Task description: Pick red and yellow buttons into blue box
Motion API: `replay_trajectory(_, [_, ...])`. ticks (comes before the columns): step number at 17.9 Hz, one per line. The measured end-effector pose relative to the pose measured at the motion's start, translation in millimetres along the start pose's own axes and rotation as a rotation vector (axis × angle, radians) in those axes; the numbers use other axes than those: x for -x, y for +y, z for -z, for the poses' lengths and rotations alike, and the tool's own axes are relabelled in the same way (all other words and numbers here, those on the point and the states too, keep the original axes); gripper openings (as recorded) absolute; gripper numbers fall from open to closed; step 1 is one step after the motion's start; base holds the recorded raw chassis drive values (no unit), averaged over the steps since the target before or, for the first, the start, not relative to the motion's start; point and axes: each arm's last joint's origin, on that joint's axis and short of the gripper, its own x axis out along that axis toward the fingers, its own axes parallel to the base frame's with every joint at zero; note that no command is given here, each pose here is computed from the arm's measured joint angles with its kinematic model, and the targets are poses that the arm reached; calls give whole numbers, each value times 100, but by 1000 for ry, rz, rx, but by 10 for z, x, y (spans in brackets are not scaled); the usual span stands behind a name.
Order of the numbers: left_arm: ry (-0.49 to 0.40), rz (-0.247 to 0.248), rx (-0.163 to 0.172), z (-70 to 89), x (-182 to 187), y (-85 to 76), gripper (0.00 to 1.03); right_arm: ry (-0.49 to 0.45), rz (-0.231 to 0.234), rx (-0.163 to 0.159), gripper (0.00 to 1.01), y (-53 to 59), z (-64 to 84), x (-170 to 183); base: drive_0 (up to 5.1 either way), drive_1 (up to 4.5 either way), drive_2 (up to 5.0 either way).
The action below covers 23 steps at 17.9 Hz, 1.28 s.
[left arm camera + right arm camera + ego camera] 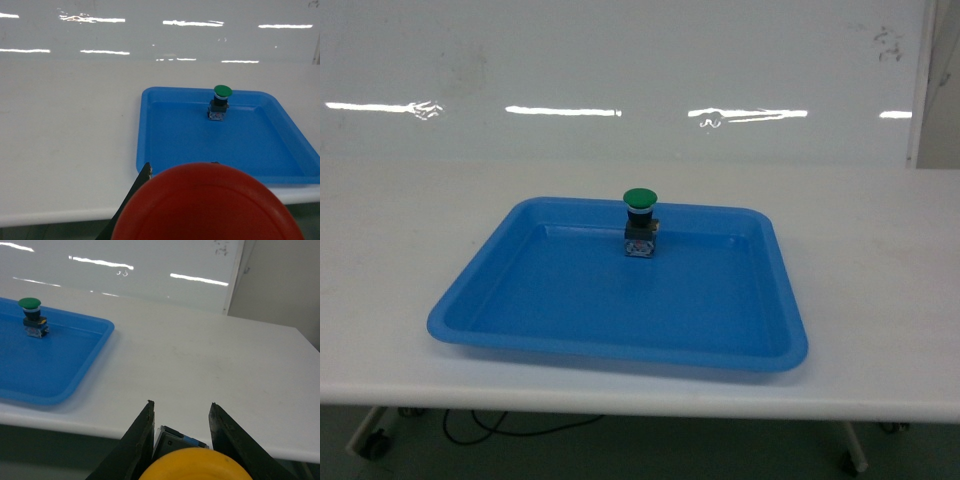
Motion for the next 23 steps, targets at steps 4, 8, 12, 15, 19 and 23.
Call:
replay_trajectory(4, [-2,0,1,-1,0,0,25,-2,1,0,31,-1,-2,0,453,-404,-64])
replay_trajectory(8, [-2,1,1,-2,0,0,25,-2,1,0,31,-1,-2,0,487,-353,-104])
replay_trajectory(12, [-2,1,0,-2,0,-1,25,0,1,0,31,-1,0,0,496,-336,-117])
replay_trajectory(15, [-1,1,0,-1,0,-1,25,0,1,0,31,-1,0,0,491,-249,-249])
replay_trajectory(19, [-1,2,0,-1,1,-2,25,-2,1,0,31,0,-2,0,493,-289,-198])
replay_trajectory(23, [1,3,0,1,-1,-3,25,0,1,0,31,-1,0,0,481,-351,-125])
